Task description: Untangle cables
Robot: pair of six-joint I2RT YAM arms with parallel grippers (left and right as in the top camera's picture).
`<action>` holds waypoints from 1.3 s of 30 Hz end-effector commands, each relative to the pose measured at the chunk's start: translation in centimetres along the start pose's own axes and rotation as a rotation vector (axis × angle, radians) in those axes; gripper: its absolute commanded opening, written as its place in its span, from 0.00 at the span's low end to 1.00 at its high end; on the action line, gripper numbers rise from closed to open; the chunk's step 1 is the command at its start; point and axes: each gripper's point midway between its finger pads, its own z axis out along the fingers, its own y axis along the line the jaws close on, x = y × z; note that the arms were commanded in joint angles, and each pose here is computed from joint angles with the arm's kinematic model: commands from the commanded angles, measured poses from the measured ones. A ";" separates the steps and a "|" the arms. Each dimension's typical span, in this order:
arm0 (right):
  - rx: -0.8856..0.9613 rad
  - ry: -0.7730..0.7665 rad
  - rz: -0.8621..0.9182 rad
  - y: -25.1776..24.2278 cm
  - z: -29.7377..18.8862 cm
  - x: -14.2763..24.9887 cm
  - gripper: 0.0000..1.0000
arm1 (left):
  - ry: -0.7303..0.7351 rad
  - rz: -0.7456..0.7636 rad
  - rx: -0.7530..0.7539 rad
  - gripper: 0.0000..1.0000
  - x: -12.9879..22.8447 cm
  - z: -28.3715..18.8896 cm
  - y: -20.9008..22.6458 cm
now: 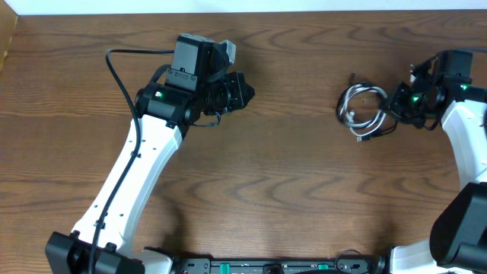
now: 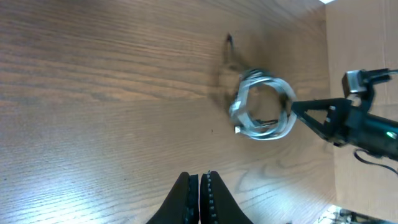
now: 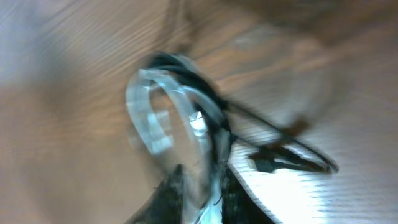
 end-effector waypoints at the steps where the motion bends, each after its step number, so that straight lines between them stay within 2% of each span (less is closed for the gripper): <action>1: -0.214 -0.016 -0.183 5.4 -2.8 -0.4 0.32 | -0.043 -0.008 -0.007 0.07 -0.9 -0.9 -0.2; 3: -0.259 -0.013 -0.216 6.9 -4.0 0.0 0.43 | -0.043 -0.046 -0.006 0.07 -0.9 -0.9 -0.2; 6: -0.314 -0.005 -0.270 8.8 -4.9 0.9 0.49 | -0.034 -0.064 0.033 0.08 -0.8 -0.9 -0.9; 9: -0.358 0.001 -0.339 11.2 -5.6 2.3 0.55 | -0.012 -0.033 0.192 0.08 -1.3 -1.6 -3.5; 14: -0.414 0.003 -0.455 13.7 -6.2 3.9 0.56 | 0.026 0.019 0.450 0.07 -2.2 -4.2 -6.5; 16: -0.438 0.000 -0.485 14.7 -6.3 4.2 0.56 | 0.048 -0.002 0.535 0.07 -2.6 -5.6 -7.1; 18: -0.435 -0.011 -0.505 15.1 -6.1 4.1 0.55 | 0.055 -0.032 0.560 0.08 -2.9 -6.2 -7.0; 20: -0.338 -0.038 -0.458 13.8 -5.5 3.1 0.53 | 0.051 -0.034 0.559 0.07 -3.0 -6.3 -6.9; 23: 0.004 -0.118 -0.319 8.5 -3.9 0.5 0.49 | 0.028 -0.032 0.463 0.07 -2.9 -5.1 -5.4; 25: 0.092 -0.114 -0.290 7.0 -2.7 0.4 0.45 | 0.003 -0.075 0.314 0.07 -2.7 -3.8 -2.9; 28: 0.108 -0.035 -0.263 6.6 0.1 1.5 0.41 | -0.038 -0.147 0.058 0.08 -2.2 -2.4 1.6; 30: 0.111 0.007 -0.264 6.5 2.1 2.1 0.38 | -0.055 -0.164 -0.044 0.08 -2.0 -2.1 3.4; 33: 0.114 0.063 -0.274 6.6 5.5 2.8 0.34 | -0.069 -0.174 -0.111 0.08 -1.9 -2.2 4.7; 39: 0.128 0.113 -0.259 6.0 10.3 3.7 0.29 | -0.067 -0.175 -0.115 0.08 -1.9 -2.2 4.7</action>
